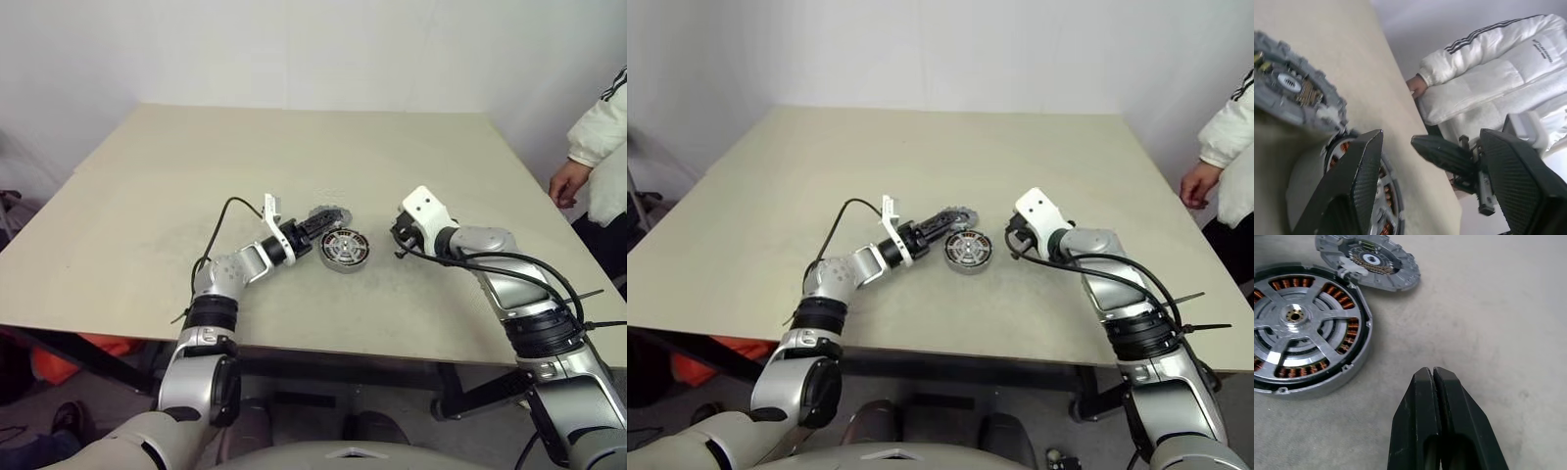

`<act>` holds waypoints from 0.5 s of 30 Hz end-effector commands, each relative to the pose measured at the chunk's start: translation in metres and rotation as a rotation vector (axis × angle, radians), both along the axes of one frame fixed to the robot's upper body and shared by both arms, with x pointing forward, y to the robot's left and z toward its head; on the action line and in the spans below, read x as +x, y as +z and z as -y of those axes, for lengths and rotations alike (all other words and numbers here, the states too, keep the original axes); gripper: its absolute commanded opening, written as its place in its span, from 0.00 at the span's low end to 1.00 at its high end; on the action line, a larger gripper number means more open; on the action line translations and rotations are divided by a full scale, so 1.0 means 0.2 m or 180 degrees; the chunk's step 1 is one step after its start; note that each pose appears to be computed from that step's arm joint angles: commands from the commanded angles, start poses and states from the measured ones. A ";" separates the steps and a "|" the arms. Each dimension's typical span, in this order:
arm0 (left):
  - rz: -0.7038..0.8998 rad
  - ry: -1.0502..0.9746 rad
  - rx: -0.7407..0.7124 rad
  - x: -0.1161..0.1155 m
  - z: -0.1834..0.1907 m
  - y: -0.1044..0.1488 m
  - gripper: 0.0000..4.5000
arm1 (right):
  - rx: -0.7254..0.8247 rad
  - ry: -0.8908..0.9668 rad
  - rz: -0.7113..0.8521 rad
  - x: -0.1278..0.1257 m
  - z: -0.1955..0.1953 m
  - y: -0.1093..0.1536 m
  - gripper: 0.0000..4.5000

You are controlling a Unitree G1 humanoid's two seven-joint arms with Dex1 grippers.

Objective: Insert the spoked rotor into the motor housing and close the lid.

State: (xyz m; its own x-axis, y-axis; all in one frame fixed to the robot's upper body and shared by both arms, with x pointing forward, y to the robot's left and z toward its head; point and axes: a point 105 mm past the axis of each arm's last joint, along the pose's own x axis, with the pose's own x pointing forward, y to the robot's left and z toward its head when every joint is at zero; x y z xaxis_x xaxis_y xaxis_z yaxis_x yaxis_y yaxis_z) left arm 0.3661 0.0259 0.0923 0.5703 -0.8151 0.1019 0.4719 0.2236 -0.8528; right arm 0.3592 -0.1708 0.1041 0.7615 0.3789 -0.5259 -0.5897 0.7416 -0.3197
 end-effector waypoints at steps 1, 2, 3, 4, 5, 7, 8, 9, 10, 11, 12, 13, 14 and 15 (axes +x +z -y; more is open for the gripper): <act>0.0192 0.0065 -0.0018 0.02 -0.03 0.06 0.74 | 0.0138 0.0236 0.0276 0.01 -0.10 0.13 0.00; 0.0204 0.0092 -0.0022 0.02 -0.04 0.07 0.74 | 0.0202 0.0297 0.0280 0.00 -0.13 0.15 0.00; 0.0223 0.0129 -0.0011 0.03 -0.06 0.07 0.74 | 0.0256 0.0370 0.0287 -0.01 -0.16 0.16 0.00; 0.0245 0.0166 0.0007 0.03 -0.08 0.07 0.74 | 0.0291 0.0426 0.0291 -0.02 -0.19 0.17 0.00; 0.0276 0.0214 0.0037 0.04 -0.10 0.07 0.74 | 0.0314 0.0474 0.0292 -0.02 -0.22 0.17 0.00; 0.0345 0.0306 0.0111 0.04 -0.16 0.08 0.74 | 0.0339 0.0546 0.0289 -0.03 -0.26 0.17 0.00; 0.0377 0.0347 0.0142 0.04 -0.18 0.08 0.74 | 0.0352 0.0575 0.0286 -0.03 -0.28 0.16 0.00; 0.0427 0.0393 0.0190 0.04 -0.21 0.08 0.74 | 0.0372 0.0605 0.0279 -0.03 -0.31 0.16 0.00; 0.0469 0.0436 0.0232 0.04 -0.24 0.09 0.74 | 0.0390 0.0631 0.0271 -0.03 -0.33 0.16 0.00; 0.0506 0.0491 0.0274 0.04 -0.27 0.09 0.74 | 0.0424 0.0655 0.0246 -0.03 -0.35 0.15 0.00; 0.0533 0.0541 0.0315 0.04 -0.30 0.09 0.74 | 0.0460 0.0674 0.0213 -0.03 -0.36 0.14 0.00; 0.0557 0.0602 0.0355 0.04 -0.33 0.10 0.74 | 0.0498 0.0674 0.0146 -0.04 -0.38 0.11 0.00; 0.0572 0.0658 0.0381 0.04 -0.36 0.10 0.74 | 0.0512 0.0659 0.0079 -0.04 -0.38 0.07 0.00; 0.0589 0.0714 0.0404 0.04 -0.39 0.11 0.74 | 0.0526 0.0634 -0.0022 -0.05 -0.38 0.02 0.00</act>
State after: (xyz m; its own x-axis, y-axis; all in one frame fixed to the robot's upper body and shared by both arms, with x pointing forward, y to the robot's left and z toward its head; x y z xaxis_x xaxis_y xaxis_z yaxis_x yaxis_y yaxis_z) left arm 0.3713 0.0967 0.0955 0.7076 -0.7028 0.0730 0.4997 0.4247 -0.7550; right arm 0.3503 -0.0964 0.1104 0.6659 0.5944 -0.4508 -0.7262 0.6549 -0.2093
